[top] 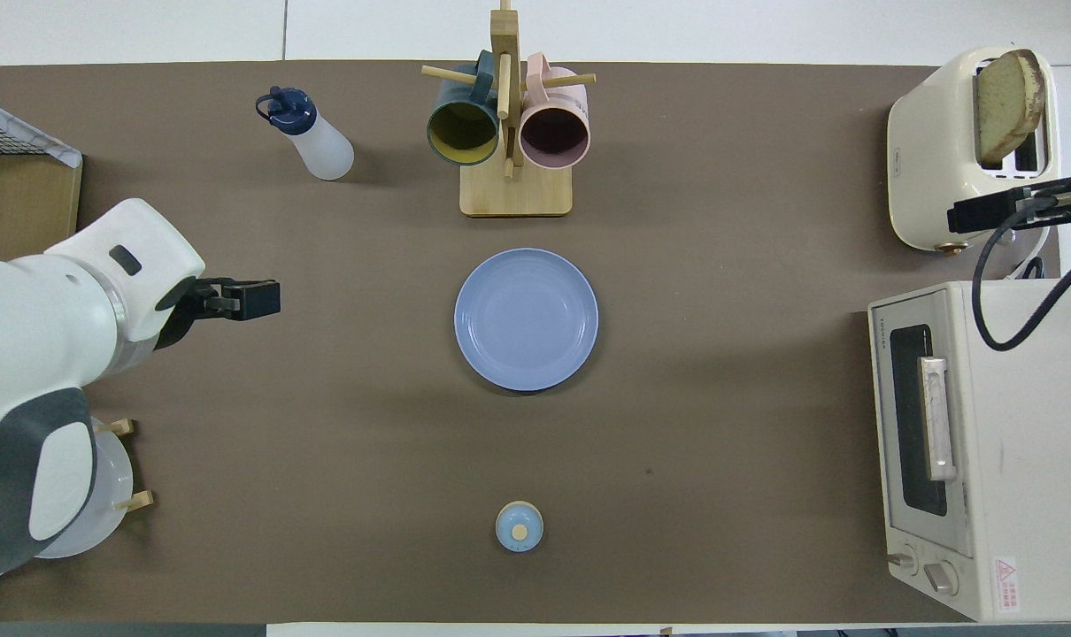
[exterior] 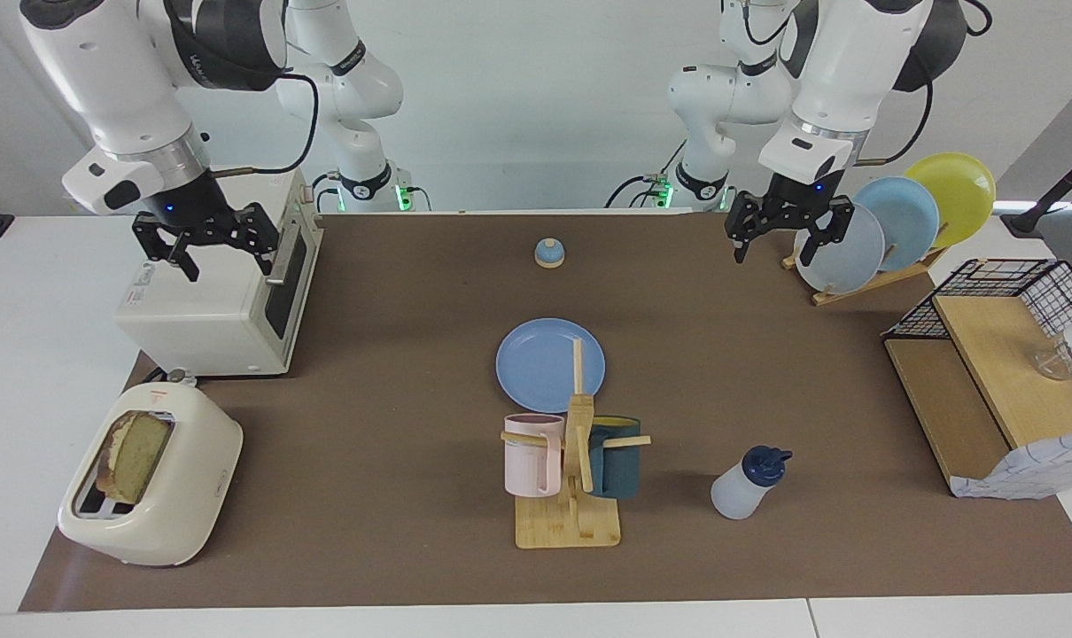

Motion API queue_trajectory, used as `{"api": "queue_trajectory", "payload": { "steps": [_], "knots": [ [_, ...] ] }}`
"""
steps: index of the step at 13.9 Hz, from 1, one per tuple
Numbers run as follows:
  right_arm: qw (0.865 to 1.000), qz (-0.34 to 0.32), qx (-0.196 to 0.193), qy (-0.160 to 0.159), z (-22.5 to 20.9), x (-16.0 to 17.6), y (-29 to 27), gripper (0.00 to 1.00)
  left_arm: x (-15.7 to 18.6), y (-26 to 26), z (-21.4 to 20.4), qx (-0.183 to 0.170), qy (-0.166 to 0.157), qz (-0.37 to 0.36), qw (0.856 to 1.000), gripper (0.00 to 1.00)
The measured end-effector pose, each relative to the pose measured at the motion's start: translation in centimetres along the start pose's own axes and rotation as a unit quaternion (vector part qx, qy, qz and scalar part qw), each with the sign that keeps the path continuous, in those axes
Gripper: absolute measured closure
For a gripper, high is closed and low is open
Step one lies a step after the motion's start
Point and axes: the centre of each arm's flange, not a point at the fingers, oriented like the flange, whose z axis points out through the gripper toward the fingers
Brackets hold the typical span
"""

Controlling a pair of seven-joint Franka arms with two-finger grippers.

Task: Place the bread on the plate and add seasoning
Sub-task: 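Move the left gripper out from rest toward the seasoning bottle, then reach the left gripper to the blue-capped bottle while the right gripper reaches the toaster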

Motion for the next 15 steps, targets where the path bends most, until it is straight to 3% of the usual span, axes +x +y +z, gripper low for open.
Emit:
{"api": "queue_trajectory", "payload": {
  "steps": [6,9,12,15],
  "knots": [
    [0.998,0.029,-0.019,0.058,3.1,1.2,4.5,0.00,-3.8,0.6,7.4,-0.025,0.096,-0.015,0.995,0.00],
    [0.996,0.045,-0.030,0.078,6.8,2.4,7.3,0.00,-3.6,0.8,11.2,-0.035,0.131,-0.014,0.991,0.00],
    [0.994,0.044,-0.037,0.097,10.0,3.8,8.0,0.00,-3.6,0.9,15.5,-0.042,0.156,-0.015,0.987,0.00],
    [0.992,0.023,-0.050,0.117,12.0,4.5,9.0,0.00,-3.5,1.1,18.5,-0.044,0.160,-0.015,0.986,0.00]
  ]
}}
